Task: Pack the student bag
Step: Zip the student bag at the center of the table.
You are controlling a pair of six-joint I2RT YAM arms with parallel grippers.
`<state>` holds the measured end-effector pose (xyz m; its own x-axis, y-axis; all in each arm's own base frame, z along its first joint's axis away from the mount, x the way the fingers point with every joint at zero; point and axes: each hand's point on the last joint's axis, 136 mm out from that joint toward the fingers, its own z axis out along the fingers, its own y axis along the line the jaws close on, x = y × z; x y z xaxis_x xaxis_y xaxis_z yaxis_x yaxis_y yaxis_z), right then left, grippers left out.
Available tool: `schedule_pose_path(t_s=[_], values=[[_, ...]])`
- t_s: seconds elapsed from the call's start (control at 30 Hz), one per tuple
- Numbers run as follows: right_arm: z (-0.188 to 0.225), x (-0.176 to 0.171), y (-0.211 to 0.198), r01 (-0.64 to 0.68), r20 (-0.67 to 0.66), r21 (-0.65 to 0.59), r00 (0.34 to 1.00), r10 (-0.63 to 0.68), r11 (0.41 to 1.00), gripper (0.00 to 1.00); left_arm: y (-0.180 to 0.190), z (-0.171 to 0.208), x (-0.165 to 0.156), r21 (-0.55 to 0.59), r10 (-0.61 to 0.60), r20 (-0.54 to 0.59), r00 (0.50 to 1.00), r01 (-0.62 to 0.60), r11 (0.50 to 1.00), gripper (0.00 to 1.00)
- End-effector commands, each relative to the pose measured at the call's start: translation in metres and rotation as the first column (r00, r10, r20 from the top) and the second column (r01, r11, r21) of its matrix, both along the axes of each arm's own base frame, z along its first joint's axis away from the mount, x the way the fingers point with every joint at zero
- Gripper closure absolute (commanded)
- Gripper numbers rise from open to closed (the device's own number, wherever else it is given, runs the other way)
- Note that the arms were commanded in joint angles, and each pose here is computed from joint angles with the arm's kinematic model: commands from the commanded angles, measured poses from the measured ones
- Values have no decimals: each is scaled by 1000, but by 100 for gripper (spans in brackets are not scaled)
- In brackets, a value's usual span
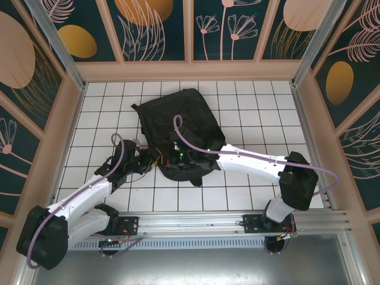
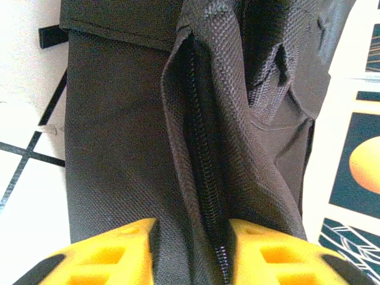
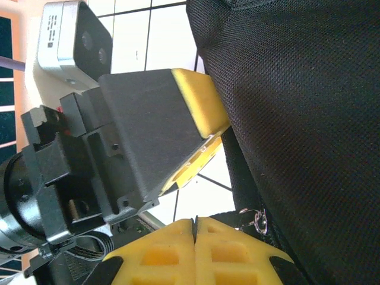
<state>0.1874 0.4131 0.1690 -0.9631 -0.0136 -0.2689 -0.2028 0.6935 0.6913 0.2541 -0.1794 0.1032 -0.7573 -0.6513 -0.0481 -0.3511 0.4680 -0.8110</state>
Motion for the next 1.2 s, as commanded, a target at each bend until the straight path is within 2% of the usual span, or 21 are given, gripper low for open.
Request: schedule_pose_path(t_s=[0.0, 0.13, 0.3, 0.6, 1.17], values=[[15, -6, 19, -24, -7, 58, 1000, 25, 998, 100, 2, 10, 13, 34, 11, 59, 998, -13, 999, 75], [11, -9, 11, -2, -11, 17, 1000, 2, 1000, 100, 7, 17, 21, 102, 9, 95, 995, -19, 995, 100], [7, -12, -1, 21, -19, -17, 1000, -21, 1000, 100, 17, 25, 24, 182, 4, 121, 993, -27, 983, 100], [13, -19, -26, 64, -10, -46, 998, -65, 997, 100, 24, 27, 24, 238, -4, 128, 992, -26, 971, 100], [19, -27, -61, 107, 7, -78, 994, -107, 991, 100, 32, 29, 18, 261, -8, 133, 991, -28, 965, 100]])
